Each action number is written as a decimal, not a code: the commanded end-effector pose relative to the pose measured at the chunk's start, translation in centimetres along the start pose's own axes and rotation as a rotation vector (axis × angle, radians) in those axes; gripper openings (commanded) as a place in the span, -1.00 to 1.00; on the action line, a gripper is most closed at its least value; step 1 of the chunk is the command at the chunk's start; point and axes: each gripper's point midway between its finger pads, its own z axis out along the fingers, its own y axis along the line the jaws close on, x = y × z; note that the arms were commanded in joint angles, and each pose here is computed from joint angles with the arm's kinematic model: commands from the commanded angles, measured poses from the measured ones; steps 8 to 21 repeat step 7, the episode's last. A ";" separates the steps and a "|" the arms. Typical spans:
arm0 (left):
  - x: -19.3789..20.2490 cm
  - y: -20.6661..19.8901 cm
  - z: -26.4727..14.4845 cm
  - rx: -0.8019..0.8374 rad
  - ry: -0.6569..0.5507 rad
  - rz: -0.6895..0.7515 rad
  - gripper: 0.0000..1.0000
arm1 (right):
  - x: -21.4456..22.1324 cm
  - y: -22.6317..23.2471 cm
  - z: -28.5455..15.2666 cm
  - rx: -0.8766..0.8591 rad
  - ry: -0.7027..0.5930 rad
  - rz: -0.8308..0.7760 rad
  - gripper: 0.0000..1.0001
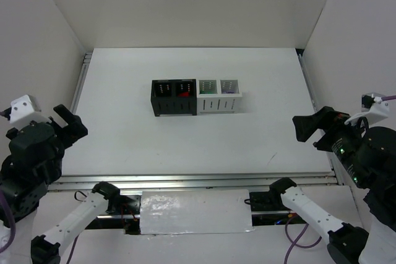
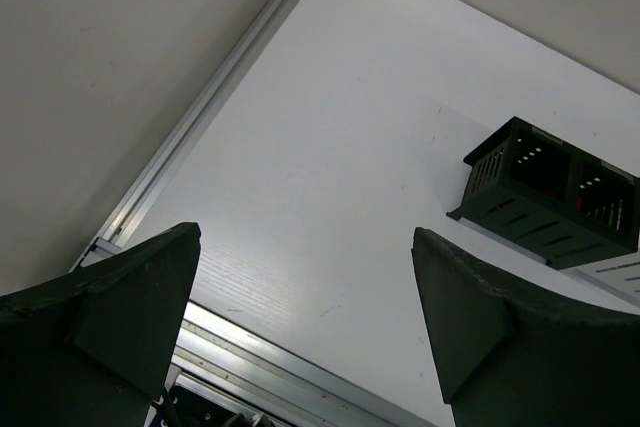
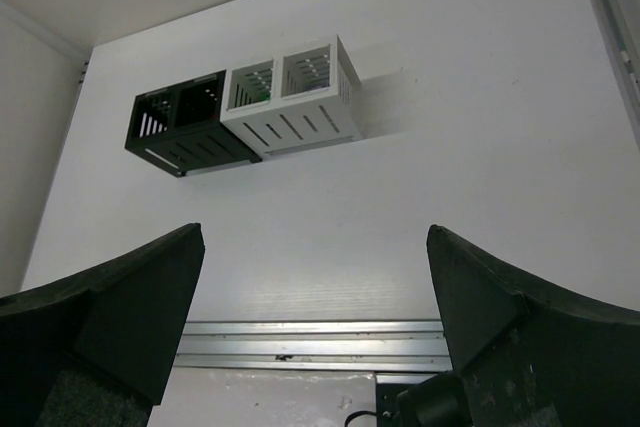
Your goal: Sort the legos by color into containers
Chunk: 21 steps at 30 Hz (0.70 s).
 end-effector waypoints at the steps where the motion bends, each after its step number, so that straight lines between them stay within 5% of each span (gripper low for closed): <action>1: 0.5 -0.3 0.8 -0.019 0.009 0.008 0.99 | -0.9 -0.4 -0.6 0.015 -0.031 0.003 0.99; 21: 1.6 -1.1 1.5 -0.004 0.038 0.008 0.99 | -1.5 -0.7 -1.1 0.030 -0.055 0.019 0.99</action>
